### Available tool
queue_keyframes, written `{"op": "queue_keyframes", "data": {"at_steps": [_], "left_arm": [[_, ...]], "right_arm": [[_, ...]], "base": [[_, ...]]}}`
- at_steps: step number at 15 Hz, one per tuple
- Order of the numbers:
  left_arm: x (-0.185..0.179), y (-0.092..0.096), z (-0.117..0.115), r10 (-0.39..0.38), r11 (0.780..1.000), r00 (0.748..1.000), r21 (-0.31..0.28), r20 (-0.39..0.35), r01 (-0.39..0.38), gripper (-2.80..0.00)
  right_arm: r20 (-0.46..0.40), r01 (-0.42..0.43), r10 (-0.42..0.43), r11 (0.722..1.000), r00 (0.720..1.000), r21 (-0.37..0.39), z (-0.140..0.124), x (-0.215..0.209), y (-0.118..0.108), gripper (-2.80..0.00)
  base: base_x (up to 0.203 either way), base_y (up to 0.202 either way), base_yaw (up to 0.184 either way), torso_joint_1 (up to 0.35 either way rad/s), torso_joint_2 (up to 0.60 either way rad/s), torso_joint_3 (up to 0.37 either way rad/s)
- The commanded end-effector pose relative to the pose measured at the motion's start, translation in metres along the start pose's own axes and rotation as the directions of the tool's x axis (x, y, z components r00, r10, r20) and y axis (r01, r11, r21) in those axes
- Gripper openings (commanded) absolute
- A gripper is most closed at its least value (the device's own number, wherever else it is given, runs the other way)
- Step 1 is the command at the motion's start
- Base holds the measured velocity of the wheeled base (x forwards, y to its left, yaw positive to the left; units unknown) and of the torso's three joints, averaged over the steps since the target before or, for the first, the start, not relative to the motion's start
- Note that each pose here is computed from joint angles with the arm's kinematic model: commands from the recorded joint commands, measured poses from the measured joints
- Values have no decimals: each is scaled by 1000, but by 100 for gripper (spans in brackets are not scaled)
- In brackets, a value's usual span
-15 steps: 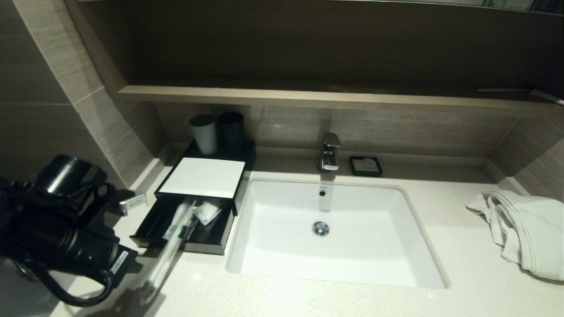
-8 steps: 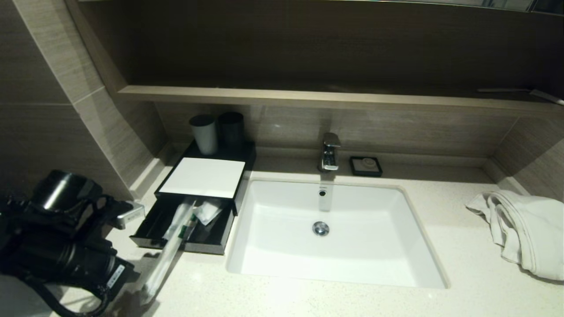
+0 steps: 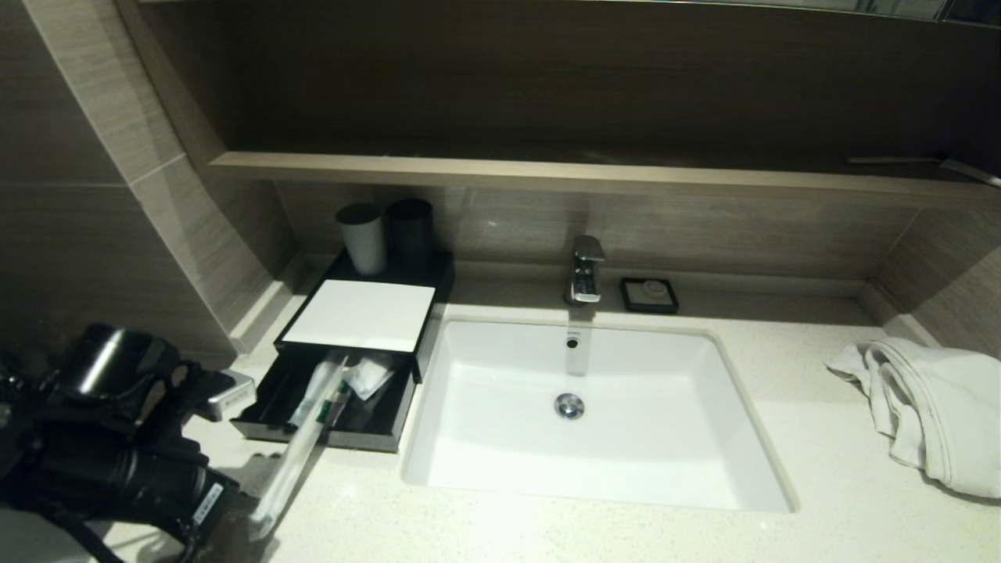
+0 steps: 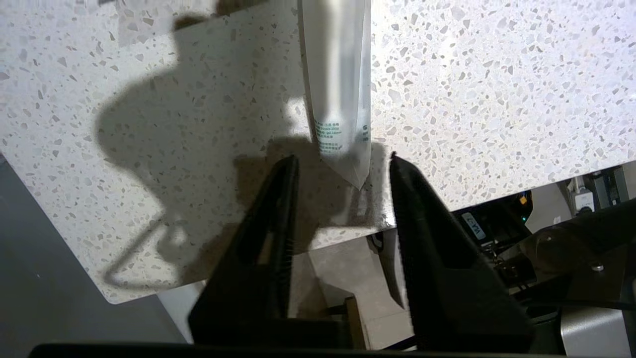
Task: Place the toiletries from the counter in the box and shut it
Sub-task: Place the bathroom toiletry into the drawer
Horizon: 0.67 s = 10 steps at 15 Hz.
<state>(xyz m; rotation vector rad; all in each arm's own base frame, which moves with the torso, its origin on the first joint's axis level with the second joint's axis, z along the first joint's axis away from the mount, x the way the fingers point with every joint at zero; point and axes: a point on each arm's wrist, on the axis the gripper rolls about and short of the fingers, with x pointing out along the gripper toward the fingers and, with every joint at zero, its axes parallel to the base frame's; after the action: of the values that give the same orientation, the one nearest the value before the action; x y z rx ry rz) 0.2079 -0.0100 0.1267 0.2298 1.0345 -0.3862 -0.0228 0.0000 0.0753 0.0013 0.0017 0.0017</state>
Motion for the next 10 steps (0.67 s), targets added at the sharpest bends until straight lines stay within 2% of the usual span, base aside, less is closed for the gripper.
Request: {"op": "queue_keyframes", "data": {"at_steps": [1, 6, 9, 10], "left_arm": [[4, 1, 0, -6, 1000, 1000, -1, -13, 6, 0], [15, 1, -5, -18, 1000, 999, -5, -39, 18, 0], [27, 1, -12, -8, 1000, 1000, 0, -12, 8, 0], [31, 2, -12, 3, 1000, 1000, 6, 22, -3, 0]], "right_arm": [[0, -1, 1, 1000, 1000, 0, 0, 0, 0, -280], [0, 0, 0, 1000, 1000, 0, 0, 0, 0, -280], [0, 0, 0, 1000, 1000, 0, 0, 0, 0, -280], [0, 0, 0, 1000, 1000, 0, 0, 0, 0, -280]], "base": [[0, 0, 0, 0, 0, 0], [0, 0, 0, 0, 0, 0], [0, 0, 0, 0, 0, 0], [0, 0, 0, 0, 0, 0]]}}
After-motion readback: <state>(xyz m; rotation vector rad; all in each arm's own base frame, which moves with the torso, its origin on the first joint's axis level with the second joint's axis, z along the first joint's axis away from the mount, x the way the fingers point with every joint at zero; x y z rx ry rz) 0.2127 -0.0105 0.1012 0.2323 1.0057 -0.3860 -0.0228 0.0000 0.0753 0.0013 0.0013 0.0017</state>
